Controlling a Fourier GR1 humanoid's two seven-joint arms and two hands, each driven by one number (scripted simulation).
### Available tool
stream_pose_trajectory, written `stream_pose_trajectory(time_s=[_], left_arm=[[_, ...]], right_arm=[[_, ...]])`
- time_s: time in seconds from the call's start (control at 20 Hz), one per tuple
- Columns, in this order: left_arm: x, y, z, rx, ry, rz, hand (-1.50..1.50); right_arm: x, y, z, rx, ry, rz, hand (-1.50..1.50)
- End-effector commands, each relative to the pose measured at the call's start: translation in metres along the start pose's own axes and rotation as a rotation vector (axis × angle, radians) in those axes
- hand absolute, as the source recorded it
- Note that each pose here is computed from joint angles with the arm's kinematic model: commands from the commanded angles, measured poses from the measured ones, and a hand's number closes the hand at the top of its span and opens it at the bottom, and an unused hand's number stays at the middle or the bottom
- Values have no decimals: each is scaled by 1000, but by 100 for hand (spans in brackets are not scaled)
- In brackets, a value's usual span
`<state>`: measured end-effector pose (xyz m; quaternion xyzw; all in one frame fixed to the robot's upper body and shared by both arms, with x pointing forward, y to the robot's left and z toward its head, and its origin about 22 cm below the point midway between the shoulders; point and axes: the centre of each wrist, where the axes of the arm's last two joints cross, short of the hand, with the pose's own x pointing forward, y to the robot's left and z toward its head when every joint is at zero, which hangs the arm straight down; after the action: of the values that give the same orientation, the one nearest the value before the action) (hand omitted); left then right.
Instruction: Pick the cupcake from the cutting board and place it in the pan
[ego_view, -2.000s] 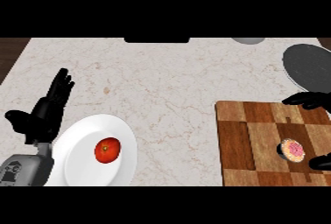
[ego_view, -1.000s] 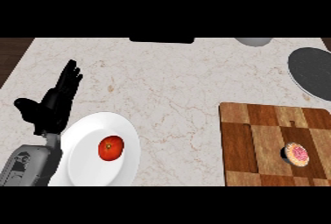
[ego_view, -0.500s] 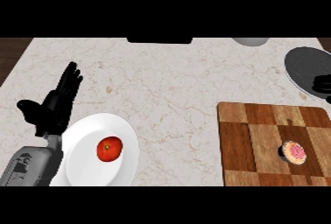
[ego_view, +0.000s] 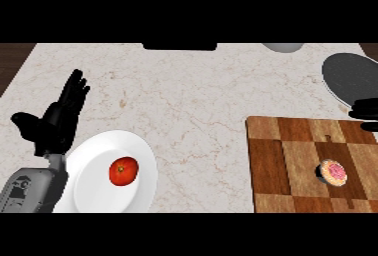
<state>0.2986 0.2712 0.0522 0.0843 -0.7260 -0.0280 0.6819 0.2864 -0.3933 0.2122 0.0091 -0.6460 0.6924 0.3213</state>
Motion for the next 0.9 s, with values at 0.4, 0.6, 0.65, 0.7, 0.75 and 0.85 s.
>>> stream_pose_trajectory(time_s=[0.4,0.6,0.65,0.7,0.75,0.85], left_arm=[[-1,-4,-2,-26,19,0,0],[5,-10,-8,-10,1,-1,0],[-1,4,-12,5,22,-3,0],[-2,-11,0,7,5,-6,0],[1,-15,-6,-1,-3,1,0],[2,-18,-12,3,-9,-16,0]], right_arm=[[-32,24,-24,162,-71,-69,-150],[-38,43,-21,233,-89,-82,-150],[-35,47,-30,263,-93,-64,-150],[-39,47,-30,254,-96,-61,-150],[-43,46,-23,258,-89,-55,-150],[-43,44,-41,265,-89,-29,-150]])
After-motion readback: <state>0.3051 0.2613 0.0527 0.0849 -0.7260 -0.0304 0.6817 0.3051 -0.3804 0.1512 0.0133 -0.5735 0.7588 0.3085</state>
